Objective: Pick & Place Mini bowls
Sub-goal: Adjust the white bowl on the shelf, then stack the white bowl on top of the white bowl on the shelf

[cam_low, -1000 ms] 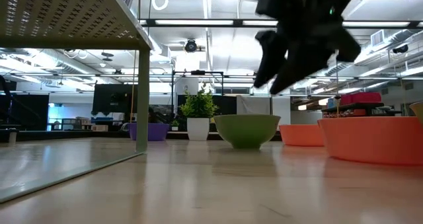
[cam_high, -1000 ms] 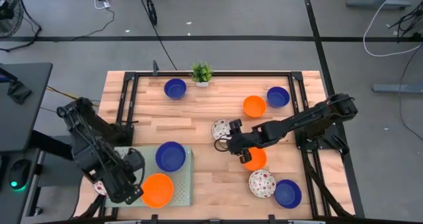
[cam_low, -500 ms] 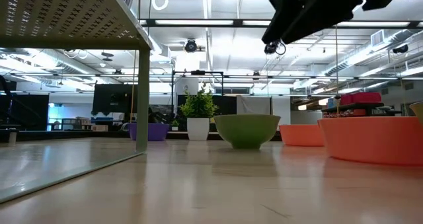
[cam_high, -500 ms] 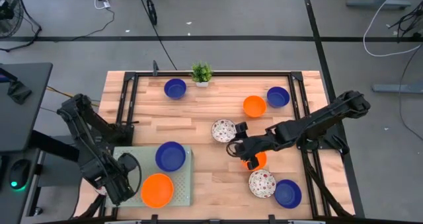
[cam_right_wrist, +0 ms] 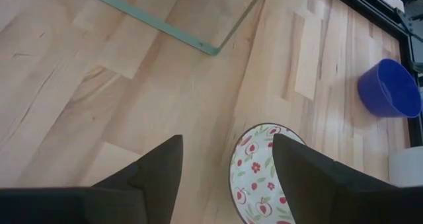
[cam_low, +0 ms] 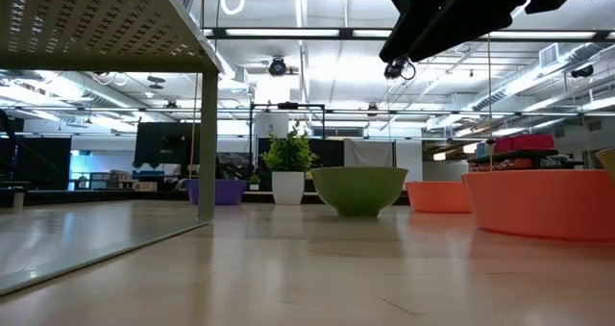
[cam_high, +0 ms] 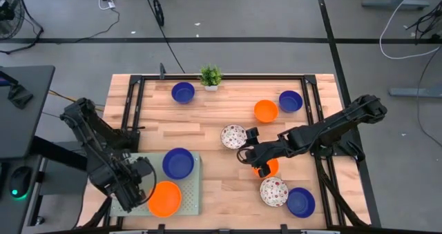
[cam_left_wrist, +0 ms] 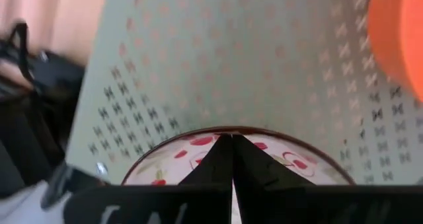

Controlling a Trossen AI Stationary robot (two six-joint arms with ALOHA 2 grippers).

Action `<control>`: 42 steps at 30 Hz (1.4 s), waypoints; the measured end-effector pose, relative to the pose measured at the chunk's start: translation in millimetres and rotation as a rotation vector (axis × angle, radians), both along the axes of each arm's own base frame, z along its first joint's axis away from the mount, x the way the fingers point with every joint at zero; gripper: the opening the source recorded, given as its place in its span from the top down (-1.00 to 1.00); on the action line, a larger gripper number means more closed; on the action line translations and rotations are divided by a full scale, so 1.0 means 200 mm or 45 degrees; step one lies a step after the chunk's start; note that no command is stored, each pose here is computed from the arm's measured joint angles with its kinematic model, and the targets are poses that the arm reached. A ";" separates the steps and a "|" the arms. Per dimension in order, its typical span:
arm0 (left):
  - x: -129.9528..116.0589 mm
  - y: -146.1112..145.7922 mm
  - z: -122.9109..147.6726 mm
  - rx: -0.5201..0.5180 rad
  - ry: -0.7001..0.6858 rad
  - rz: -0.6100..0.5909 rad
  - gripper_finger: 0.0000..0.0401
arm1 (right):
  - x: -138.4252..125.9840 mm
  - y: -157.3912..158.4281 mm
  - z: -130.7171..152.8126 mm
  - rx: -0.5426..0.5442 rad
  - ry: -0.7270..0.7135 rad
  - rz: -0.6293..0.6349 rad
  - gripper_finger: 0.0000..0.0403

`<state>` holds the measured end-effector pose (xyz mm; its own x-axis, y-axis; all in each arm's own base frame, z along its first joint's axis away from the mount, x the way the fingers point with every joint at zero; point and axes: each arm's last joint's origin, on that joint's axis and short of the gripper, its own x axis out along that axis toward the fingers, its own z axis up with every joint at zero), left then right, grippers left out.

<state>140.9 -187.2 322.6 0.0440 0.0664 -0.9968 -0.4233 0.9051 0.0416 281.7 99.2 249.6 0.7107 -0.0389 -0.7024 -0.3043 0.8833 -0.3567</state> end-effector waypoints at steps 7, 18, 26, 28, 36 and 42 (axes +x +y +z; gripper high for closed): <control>0.04 0.03 0.00 0.085 -0.091 -0.060 0.99 | 0.00 0.00 0.00 0.002 0.000 -0.001 -0.17; 0.08 0.06 0.03 -0.015 -0.011 -0.084 0.99 | 0.00 0.00 -0.01 0.044 -0.005 -0.011 -0.17; 0.11 0.07 0.25 -0.085 -0.261 -0.080 0.99 | -0.03 -0.02 -0.17 0.051 -0.012 0.066 -0.17; 0.12 0.08 0.32 -0.008 -0.437 -0.139 0.99 | -0.04 -0.02 -0.19 0.046 0.004 0.062 -0.17; 0.47 0.13 0.48 0.432 -1.126 -0.498 0.99 | -0.18 0.02 -0.01 0.184 -0.098 0.060 -0.17; 0.85 0.43 0.44 0.632 -1.131 -0.515 0.98 | -0.39 0.07 0.15 0.364 -0.190 0.004 -0.17</control>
